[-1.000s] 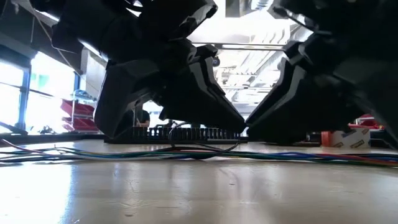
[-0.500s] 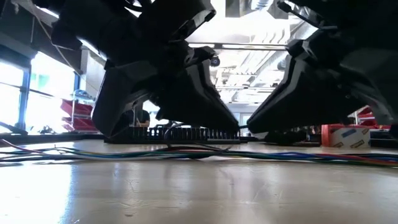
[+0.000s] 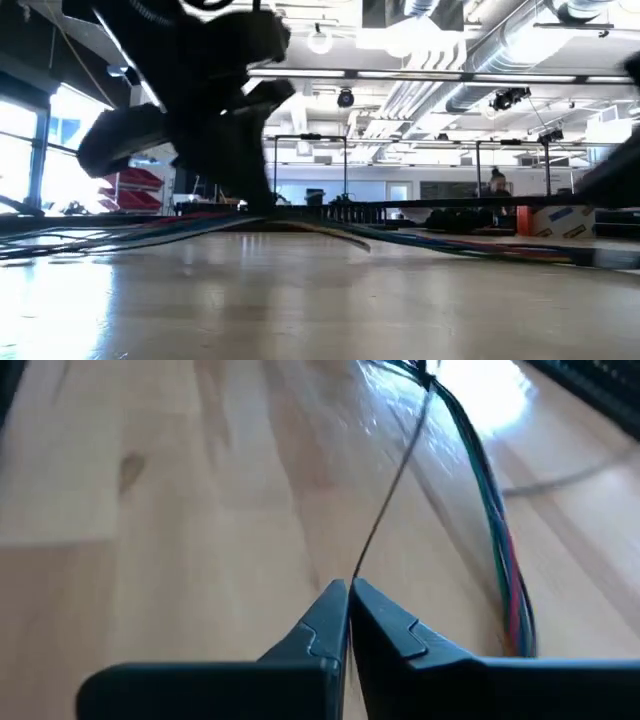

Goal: Ziptie cables
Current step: Wrap the top black zip tie around the colored cable bundle

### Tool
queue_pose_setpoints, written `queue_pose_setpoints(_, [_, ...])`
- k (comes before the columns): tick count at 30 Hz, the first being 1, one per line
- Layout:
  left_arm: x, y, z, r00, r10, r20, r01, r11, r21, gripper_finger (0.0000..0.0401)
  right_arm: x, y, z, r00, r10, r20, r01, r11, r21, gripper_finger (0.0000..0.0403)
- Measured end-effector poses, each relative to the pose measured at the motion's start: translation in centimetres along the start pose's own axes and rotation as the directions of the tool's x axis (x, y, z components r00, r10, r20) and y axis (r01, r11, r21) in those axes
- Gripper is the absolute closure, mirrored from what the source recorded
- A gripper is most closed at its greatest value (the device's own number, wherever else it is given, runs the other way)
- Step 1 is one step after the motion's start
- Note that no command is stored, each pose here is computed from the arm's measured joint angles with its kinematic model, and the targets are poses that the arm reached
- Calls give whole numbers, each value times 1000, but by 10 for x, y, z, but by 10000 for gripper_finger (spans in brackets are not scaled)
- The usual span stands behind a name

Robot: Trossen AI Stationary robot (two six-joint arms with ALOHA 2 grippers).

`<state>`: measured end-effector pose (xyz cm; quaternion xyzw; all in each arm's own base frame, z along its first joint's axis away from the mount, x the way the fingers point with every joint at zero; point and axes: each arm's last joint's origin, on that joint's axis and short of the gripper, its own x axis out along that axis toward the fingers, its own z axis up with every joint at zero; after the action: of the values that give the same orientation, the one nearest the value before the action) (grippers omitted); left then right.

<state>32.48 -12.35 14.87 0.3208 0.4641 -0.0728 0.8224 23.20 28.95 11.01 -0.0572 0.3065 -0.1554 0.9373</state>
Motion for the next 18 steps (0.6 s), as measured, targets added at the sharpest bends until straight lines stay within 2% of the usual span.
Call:
queue_pose_setpoints(4, [1, 0, -12, 994, -50, -97, 50, 999, -5, 401, -39, 1, 1, 995, -63, -77, 64, 998, 7, 402])
queue_pose_setpoints(8, [7, -3, -25, 990, -69, -127, 66, 997, -31, 401, -79, -6, 3, 978, -153, -143, 156, 988, 11, 402])
queue_pose_setpoints(11, [7, -4, -26, 990, -68, -126, 62, 997, -54, 401, -93, -12, 5, 965, -201, -167, 211, 976, 48, 403])
queue_pose_setpoints(14, [8, -3, -24, 992, -64, -105, 57, 996, -70, 401, -79, -8, 11, 975, -175, -138, 190, 977, 97, 402])
queue_pose_setpoints(18, [7, -2, -20, 994, -75, -79, 68, 994, -87, 401, -34, 3, 28, 995, -81, -61, 87, 992, 95, 378])
